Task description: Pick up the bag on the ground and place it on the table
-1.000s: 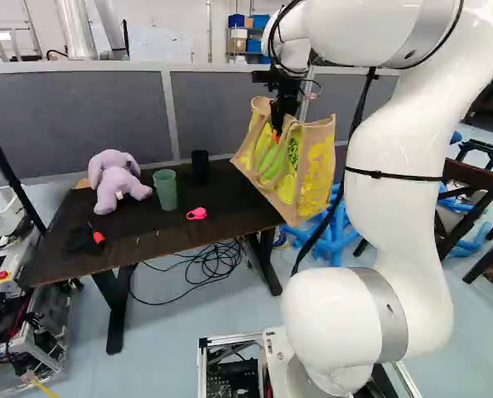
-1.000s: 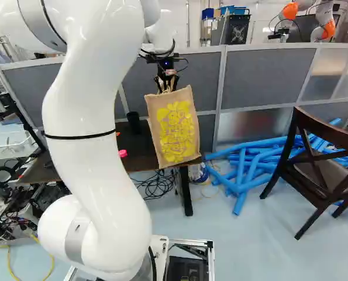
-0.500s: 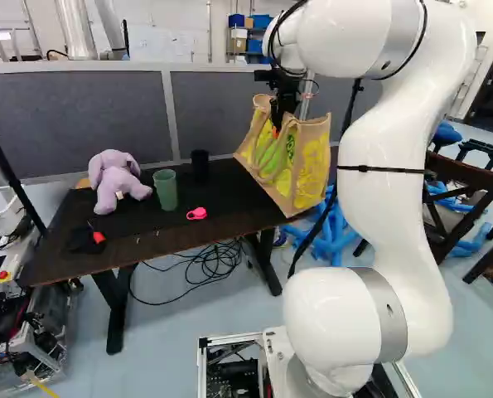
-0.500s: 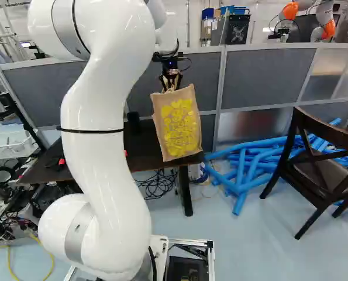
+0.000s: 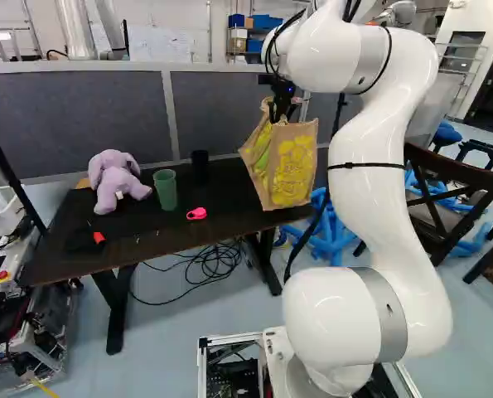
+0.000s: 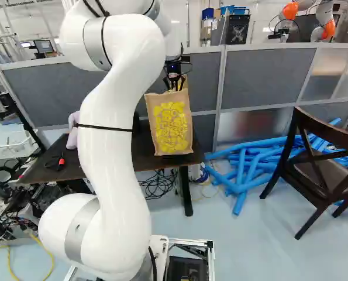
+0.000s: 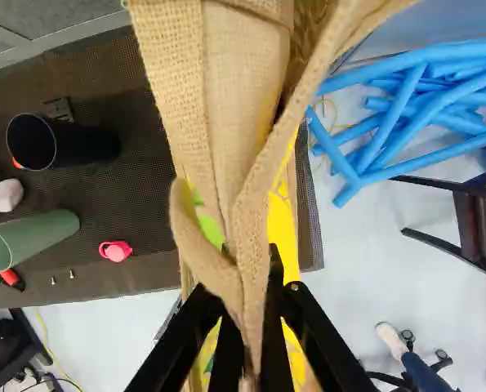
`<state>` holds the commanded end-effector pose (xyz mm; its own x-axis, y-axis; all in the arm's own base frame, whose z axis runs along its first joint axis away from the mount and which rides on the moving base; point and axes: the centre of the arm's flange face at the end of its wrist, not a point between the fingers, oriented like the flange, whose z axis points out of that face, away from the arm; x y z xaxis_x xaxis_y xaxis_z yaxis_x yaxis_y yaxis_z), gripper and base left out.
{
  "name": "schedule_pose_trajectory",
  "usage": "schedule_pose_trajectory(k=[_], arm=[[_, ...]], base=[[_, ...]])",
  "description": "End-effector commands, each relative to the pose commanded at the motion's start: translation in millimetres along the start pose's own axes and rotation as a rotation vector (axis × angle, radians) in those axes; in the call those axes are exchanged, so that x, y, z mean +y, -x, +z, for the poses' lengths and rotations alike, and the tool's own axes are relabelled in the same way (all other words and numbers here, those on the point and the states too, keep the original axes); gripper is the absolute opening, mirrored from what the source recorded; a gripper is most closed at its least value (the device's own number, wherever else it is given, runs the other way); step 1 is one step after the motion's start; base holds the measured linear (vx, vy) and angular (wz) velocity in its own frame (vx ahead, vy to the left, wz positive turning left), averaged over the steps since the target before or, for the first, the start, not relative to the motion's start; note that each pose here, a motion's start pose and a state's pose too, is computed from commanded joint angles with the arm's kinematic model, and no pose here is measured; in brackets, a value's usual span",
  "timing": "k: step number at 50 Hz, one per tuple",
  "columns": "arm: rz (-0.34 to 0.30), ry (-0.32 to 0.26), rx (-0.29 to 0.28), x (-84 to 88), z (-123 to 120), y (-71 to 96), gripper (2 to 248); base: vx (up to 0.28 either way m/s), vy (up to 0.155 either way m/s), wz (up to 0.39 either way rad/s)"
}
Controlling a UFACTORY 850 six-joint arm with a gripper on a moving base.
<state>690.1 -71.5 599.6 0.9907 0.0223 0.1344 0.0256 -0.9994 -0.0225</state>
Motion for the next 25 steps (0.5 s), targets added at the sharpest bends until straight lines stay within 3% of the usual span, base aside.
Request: schedule_pose_trajectory(k=[15, 25], arm=[[-0.003, 0.000, 0.002, 1.0, 27, -26.9, 22], [-0.020, -0.002, 0.005, -8.5, 46, -43.5, 22]], base=[[0.000, 0.000, 0.000], [0.000, 0.000, 0.000]])
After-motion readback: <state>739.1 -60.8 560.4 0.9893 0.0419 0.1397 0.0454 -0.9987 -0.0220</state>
